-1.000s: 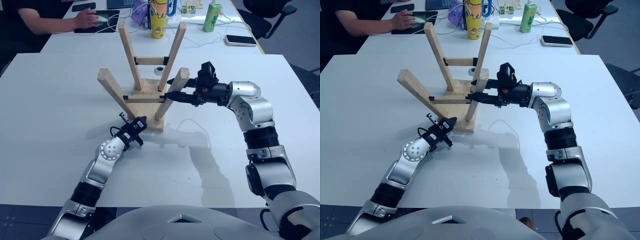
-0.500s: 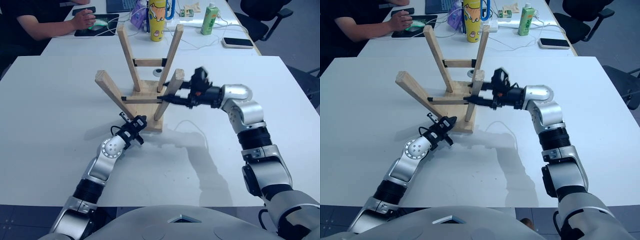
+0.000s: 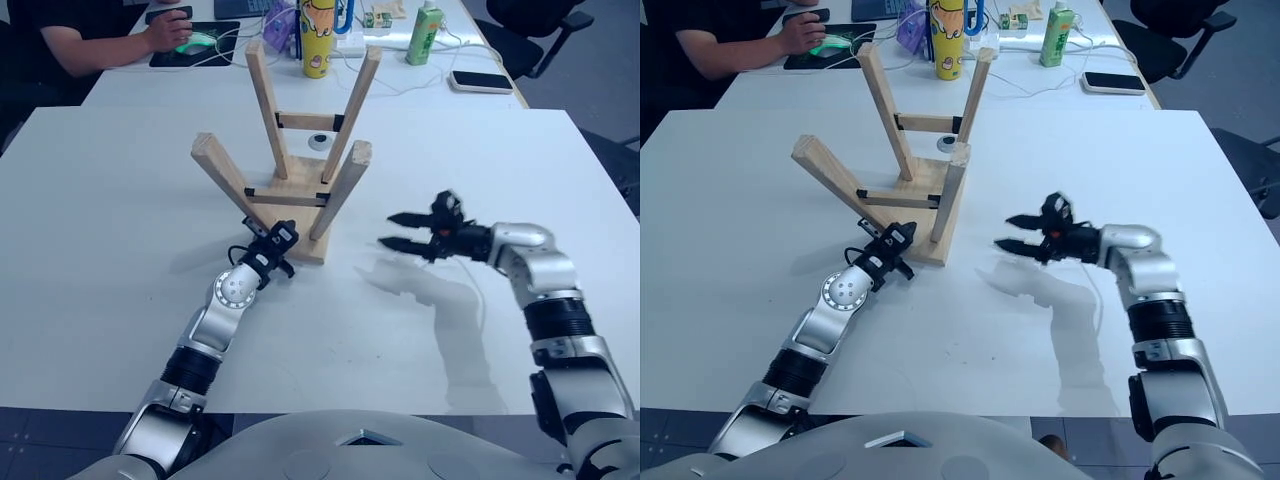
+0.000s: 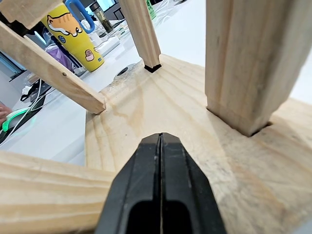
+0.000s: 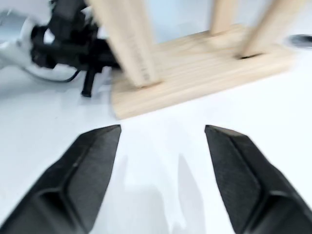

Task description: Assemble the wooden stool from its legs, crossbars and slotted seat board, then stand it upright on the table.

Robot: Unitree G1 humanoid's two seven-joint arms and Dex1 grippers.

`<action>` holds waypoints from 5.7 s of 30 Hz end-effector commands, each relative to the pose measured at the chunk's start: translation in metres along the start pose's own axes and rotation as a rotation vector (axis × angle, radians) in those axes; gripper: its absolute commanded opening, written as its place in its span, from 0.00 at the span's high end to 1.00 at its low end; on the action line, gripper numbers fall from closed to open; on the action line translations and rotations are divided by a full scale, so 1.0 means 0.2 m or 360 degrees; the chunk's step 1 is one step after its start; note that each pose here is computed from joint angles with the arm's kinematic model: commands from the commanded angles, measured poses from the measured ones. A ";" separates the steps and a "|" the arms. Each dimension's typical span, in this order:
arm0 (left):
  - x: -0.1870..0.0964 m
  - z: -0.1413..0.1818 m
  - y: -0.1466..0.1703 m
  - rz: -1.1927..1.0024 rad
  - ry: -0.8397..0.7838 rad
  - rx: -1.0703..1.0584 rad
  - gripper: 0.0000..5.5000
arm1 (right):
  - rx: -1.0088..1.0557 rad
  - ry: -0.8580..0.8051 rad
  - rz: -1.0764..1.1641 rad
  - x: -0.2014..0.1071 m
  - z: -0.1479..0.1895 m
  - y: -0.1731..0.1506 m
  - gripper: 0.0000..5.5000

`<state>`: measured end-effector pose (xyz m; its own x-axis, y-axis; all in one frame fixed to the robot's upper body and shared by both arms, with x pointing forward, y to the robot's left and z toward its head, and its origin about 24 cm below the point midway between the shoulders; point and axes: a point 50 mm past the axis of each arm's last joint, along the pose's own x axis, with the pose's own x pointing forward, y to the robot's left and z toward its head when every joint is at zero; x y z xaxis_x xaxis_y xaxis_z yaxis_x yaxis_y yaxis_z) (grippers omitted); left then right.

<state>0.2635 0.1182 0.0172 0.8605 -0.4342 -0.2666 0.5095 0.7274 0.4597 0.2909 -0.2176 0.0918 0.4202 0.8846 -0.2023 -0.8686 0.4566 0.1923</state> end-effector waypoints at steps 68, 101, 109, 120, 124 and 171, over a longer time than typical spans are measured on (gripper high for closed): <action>-0.02 -0.22 -0.11 -0.0174 0.0319 -0.0229 1.00 | 0.0364 -0.0146 0.0015 0.55 -0.03 0.41 0.99; -0.37 0.32 0.41 0.0963 -0.0479 -0.0589 1.00 | -0.0177 -0.0680 -0.1540 0.11 0.14 0.23 0.99; -0.26 0.44 0.34 0.0669 -0.0543 -0.0396 1.00 | -0.0253 -0.0814 -0.1104 0.31 0.34 0.35 0.99; -0.29 0.20 0.43 0.0833 -0.0197 -0.0508 1.00 | -0.0059 -0.0128 -0.1028 0.31 0.01 0.18 0.99; -0.34 0.07 0.40 0.0769 -0.0039 -0.0576 1.00 | -0.0119 -0.0184 -0.0938 0.34 0.06 0.11 0.99; 0.01 -0.14 0.27 -0.0091 0.0335 -0.0613 1.00 | -0.0263 -0.0194 -0.0167 0.80 -0.04 0.38 0.99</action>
<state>0.2938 0.1747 0.0242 0.8054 -0.3975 -0.4397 0.4847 0.8686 0.1025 0.2889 -0.0404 0.0659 0.5067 0.8592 -0.0705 -0.8598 0.5096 0.0314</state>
